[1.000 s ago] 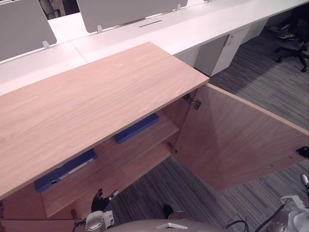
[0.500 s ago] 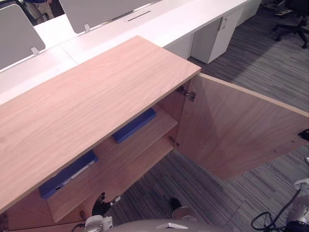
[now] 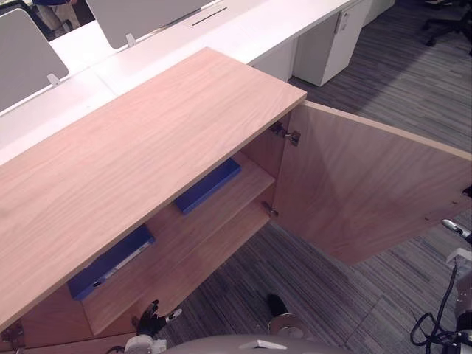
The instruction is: Walk over to the cabinet, pick up the folder, carry it to the office cabinet, place the folder inside the office cabinet, then close the office cabinet door
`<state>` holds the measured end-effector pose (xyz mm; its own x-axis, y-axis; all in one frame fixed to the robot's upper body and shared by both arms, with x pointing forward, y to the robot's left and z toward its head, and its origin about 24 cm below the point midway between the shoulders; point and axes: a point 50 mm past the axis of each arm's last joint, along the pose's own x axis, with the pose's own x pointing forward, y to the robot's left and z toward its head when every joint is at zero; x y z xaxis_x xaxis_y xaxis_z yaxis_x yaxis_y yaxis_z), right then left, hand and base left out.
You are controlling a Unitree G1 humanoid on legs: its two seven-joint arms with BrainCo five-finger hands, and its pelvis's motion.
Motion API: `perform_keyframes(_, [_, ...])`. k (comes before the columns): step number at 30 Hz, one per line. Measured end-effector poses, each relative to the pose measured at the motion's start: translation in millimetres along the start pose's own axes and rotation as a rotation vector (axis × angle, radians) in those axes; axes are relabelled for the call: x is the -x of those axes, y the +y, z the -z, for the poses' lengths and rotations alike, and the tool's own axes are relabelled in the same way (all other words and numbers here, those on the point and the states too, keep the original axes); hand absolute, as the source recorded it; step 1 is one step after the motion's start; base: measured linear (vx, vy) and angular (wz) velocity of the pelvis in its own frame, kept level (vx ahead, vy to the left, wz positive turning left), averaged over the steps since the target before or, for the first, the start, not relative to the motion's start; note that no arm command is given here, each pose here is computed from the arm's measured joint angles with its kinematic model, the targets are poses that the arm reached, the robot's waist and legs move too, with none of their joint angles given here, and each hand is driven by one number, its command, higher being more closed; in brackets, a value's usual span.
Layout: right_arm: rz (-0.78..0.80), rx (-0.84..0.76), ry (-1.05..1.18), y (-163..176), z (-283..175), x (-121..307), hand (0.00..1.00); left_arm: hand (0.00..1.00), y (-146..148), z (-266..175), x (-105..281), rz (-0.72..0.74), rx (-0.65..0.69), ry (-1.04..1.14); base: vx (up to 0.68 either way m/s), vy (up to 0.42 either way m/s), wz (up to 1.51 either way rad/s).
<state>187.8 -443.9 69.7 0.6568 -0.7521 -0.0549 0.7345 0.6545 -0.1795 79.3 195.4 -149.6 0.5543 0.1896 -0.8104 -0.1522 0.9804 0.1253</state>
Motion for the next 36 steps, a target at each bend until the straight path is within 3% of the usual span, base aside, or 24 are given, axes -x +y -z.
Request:
perform_keyframes(3, [-0.052, 0.058, -0.01, 14, -4, -4, 0.0, 0.0, 3, -1, 0, -0.003, -0.008, -0.003, -0.05, -0.064, 0.08])
perform_keyframes(19, [-0.018, 0.132, -0.018, 10, -8, -6, 0.0, 0.0, 6, -3, 0, -0.004, -0.027, -0.021, -0.06, -0.053, 0.07])
perform_keyframes(26, [-0.005, 0.065, -0.127, 14, -27, 0, 0.0, 0.0, 7, -5, -1, -0.007, -0.026, -0.027, -0.06, -0.056, 0.0])
perform_keyframes(36, [-0.078, -0.067, -0.17, 44, -6, 46, 0.0, 0.0, 11, -15, -3, -0.023, -0.027, -0.063, -0.08, -0.058, -0.08])
